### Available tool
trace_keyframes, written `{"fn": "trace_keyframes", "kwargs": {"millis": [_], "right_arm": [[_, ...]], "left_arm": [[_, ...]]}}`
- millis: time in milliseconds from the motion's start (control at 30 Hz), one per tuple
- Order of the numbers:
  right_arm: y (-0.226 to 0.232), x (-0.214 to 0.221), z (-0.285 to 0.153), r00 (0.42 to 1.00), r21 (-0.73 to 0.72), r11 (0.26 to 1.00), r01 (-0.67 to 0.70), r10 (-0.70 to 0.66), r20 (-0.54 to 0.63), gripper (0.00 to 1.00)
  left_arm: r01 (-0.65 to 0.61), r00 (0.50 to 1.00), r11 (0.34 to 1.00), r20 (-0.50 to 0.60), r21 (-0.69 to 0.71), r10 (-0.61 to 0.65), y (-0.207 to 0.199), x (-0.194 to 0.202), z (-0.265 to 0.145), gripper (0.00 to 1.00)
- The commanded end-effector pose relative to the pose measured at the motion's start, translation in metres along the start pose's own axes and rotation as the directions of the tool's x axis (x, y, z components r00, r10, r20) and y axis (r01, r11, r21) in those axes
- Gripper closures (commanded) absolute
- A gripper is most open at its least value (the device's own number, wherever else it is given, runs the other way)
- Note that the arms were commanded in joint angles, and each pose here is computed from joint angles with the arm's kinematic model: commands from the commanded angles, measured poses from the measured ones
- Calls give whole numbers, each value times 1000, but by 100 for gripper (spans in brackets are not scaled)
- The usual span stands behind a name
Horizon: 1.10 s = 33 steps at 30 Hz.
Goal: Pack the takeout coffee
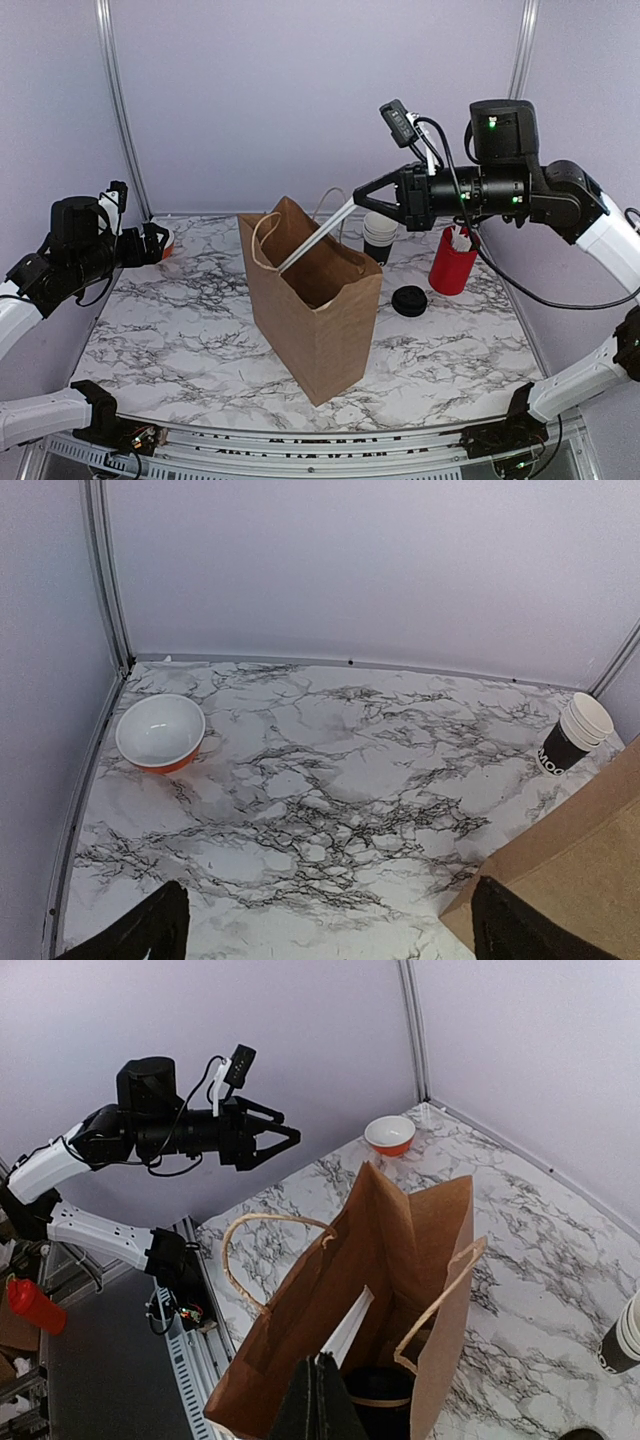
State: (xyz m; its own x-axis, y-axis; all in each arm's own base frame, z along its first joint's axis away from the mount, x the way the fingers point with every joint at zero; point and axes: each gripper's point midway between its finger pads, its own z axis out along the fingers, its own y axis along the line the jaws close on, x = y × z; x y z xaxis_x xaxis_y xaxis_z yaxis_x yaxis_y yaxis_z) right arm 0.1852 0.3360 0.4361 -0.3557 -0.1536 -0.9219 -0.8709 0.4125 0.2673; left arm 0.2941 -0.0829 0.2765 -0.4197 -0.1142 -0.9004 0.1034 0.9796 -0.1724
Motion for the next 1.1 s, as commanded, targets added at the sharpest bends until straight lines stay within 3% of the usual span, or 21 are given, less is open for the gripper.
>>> {"fn": "trace_keyframes", "kwargs": {"millis": [0, 533, 1067], "right_arm": [[-1, -2, 3, 999, 48, 998, 27, -26, -23, 100], [-9, 39, 33, 987, 105, 993, 49, -32, -157, 100], [-19, 41, 25, 990, 164, 985, 62, -40, -133, 70]], "left_arm": [[-1, 1000, 1000, 24, 6, 1, 0, -4, 0, 1], [-3, 1000, 1000, 17, 4, 3, 0, -3, 2, 1], [-3, 1000, 1000, 15, 0, 3, 0, -2, 2, 1]]}}
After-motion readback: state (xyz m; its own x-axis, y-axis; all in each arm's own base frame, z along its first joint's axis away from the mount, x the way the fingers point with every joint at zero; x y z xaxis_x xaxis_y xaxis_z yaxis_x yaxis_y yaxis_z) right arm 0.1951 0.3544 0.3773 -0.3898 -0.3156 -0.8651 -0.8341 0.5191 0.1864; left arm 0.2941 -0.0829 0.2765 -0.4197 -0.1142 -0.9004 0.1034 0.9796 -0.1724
